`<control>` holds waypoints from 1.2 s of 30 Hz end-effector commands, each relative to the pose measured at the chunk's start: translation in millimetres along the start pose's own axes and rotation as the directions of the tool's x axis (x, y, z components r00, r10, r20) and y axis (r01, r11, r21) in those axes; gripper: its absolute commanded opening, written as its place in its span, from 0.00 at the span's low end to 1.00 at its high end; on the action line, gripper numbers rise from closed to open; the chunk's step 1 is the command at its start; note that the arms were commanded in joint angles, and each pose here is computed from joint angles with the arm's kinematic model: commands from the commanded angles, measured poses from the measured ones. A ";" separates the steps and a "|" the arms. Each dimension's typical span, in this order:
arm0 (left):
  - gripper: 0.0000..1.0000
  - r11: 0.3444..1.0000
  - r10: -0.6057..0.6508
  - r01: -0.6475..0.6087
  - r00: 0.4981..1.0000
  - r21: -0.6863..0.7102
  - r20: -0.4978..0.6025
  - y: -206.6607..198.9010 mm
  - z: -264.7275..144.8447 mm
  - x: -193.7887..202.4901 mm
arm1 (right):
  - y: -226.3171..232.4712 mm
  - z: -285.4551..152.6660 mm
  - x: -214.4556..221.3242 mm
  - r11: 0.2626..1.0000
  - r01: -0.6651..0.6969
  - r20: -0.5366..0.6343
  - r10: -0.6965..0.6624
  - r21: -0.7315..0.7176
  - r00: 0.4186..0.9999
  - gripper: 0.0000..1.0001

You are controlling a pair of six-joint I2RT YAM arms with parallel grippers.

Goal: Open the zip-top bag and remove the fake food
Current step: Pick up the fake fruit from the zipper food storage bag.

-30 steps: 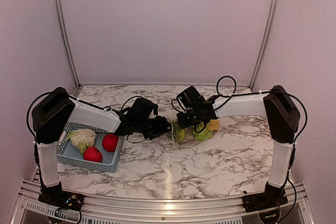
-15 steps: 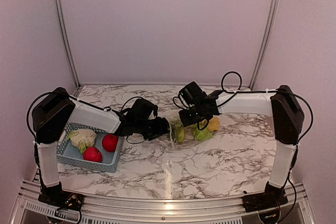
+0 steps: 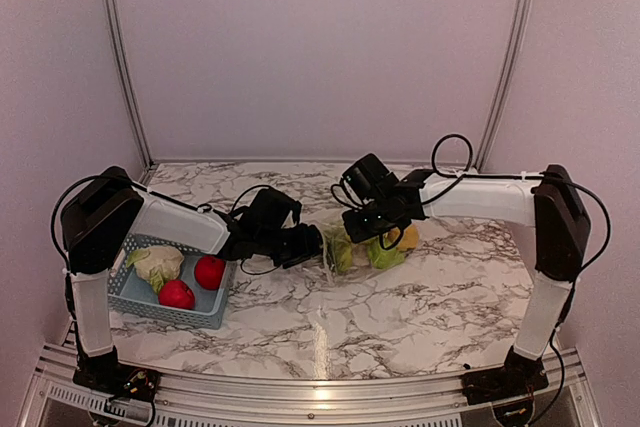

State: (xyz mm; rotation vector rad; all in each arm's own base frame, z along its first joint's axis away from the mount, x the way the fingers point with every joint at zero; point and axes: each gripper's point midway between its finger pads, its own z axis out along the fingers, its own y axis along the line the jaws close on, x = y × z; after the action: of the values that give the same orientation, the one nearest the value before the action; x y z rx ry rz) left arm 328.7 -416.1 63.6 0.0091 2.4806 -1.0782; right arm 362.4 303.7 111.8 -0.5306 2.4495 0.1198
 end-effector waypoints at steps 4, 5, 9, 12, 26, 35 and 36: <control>0.64 1.000 0.019 -0.019 1.000 0.019 -0.008 -3.7 0.3 4.1 | 18.5 16.7 26.2 0.999 0.023 -0.072 -0.025 -0.030 0.997 0.35; 0.64 1.000 0.021 -0.020 1.000 0.022 -0.012 -4.1 1.0 4.8 | 20.2 19.0 28.6 0.999 0.028 -0.076 -0.030 -0.032 0.997 0.35; 0.67 0.999 0.030 -0.029 0.999 0.020 -0.028 -5.1 5.0 8.4 | 26.2 29.3 37.2 0.998 0.031 -0.098 -0.035 -0.045 0.995 0.35; 0.68 0.999 0.037 -0.037 0.999 0.006 -0.036 -3.6 6.5 10.2 | 30.0 33.1 41.0 0.998 0.036 -0.105 -0.041 -0.057 0.994 0.35; 0.76 0.997 0.044 -0.046 0.998 -0.055 -0.044 5.5 4.4 11.5 | 19.7 26.8 42.3 0.999 0.011 -0.089 -0.015 -0.039 0.996 0.36; 0.76 0.993 0.044 -0.047 0.998 -0.110 -0.033 6.9 0.4 6.8 | 29.2 36.6 51.1 0.992 -0.012 -0.130 -0.004 -0.123 0.992 0.22; 0.76 0.993 0.045 -0.048 0.998 -0.112 -0.033 6.9 0.3 6.6 | 30.5 37.7 51.2 0.992 -0.010 -0.131 -0.007 -0.128 0.991 0.22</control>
State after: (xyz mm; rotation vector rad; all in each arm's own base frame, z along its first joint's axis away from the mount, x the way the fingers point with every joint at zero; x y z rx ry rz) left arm 325.1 -419.1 64.3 0.0472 2.5179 -1.0053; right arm 346.1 320.7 68.5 -0.5612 2.5138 0.2248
